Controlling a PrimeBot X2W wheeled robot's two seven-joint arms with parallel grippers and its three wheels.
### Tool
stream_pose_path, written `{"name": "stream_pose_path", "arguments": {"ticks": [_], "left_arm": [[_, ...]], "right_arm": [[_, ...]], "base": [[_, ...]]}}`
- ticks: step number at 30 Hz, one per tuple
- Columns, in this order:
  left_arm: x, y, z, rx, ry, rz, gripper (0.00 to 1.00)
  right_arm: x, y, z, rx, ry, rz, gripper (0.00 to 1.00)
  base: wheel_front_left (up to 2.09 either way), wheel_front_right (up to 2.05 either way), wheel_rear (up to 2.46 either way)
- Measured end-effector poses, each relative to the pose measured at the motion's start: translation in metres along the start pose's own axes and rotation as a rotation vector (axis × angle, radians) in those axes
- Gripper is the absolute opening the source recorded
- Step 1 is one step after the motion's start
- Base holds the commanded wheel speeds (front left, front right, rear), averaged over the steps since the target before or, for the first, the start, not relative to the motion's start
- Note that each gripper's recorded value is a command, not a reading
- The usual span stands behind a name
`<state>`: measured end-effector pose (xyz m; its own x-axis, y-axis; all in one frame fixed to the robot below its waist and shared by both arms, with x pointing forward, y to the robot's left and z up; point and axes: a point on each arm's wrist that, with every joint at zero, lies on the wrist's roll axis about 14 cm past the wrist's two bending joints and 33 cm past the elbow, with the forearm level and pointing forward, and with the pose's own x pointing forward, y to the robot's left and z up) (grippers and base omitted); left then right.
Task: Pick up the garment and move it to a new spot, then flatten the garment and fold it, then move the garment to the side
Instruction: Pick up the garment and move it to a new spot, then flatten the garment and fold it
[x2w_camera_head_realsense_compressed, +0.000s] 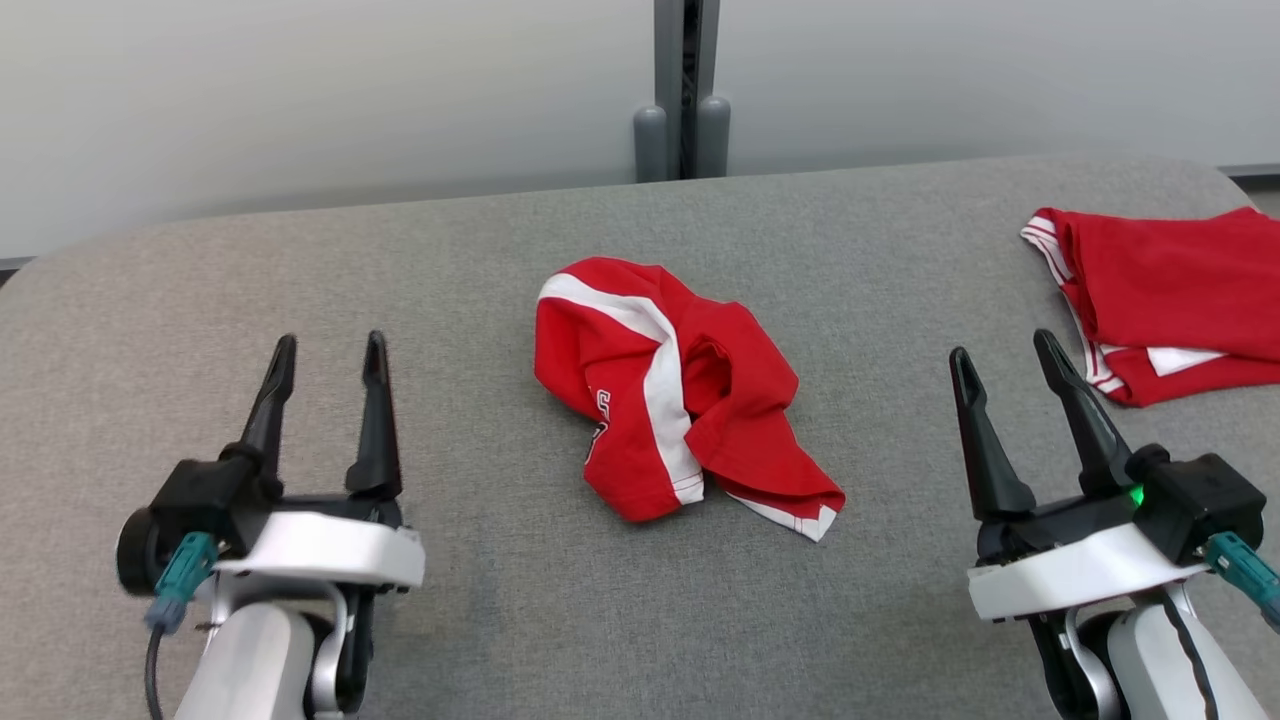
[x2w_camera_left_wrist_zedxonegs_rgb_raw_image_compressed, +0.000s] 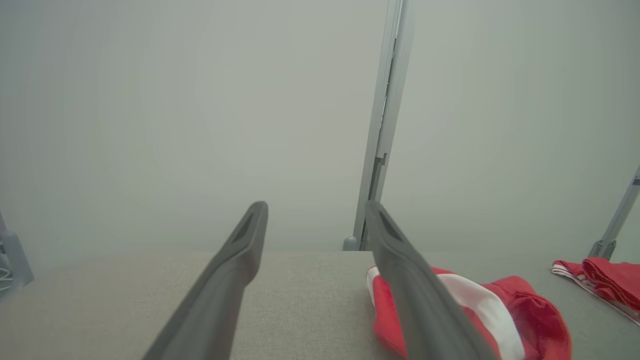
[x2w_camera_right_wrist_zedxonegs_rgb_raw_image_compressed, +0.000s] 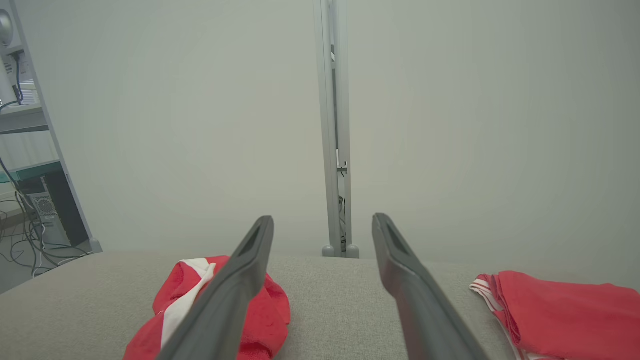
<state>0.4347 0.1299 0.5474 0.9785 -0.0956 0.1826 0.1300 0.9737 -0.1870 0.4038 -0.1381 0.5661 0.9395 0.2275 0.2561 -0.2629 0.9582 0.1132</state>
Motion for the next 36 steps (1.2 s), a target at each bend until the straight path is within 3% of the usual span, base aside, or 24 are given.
{"name": "stream_pose_path", "arguments": {"ticks": [14, 36], "left_arm": [[-0.059, 0.052, 0.002, 0.057, 0.015, 0.158, 1.0], [-0.066, 0.041, -0.023, 0.077, 0.088, 0.109, 1.0]], "right_arm": [[-0.031, 0.002, -0.014, 0.023, 0.053, -0.026, 1.0], [-0.037, 0.001, -0.018, 0.029, 0.067, -0.038, 1.0]], "base": [[0.0, 0.0, 0.0], [0.0, 0.0, 0.0]]}}
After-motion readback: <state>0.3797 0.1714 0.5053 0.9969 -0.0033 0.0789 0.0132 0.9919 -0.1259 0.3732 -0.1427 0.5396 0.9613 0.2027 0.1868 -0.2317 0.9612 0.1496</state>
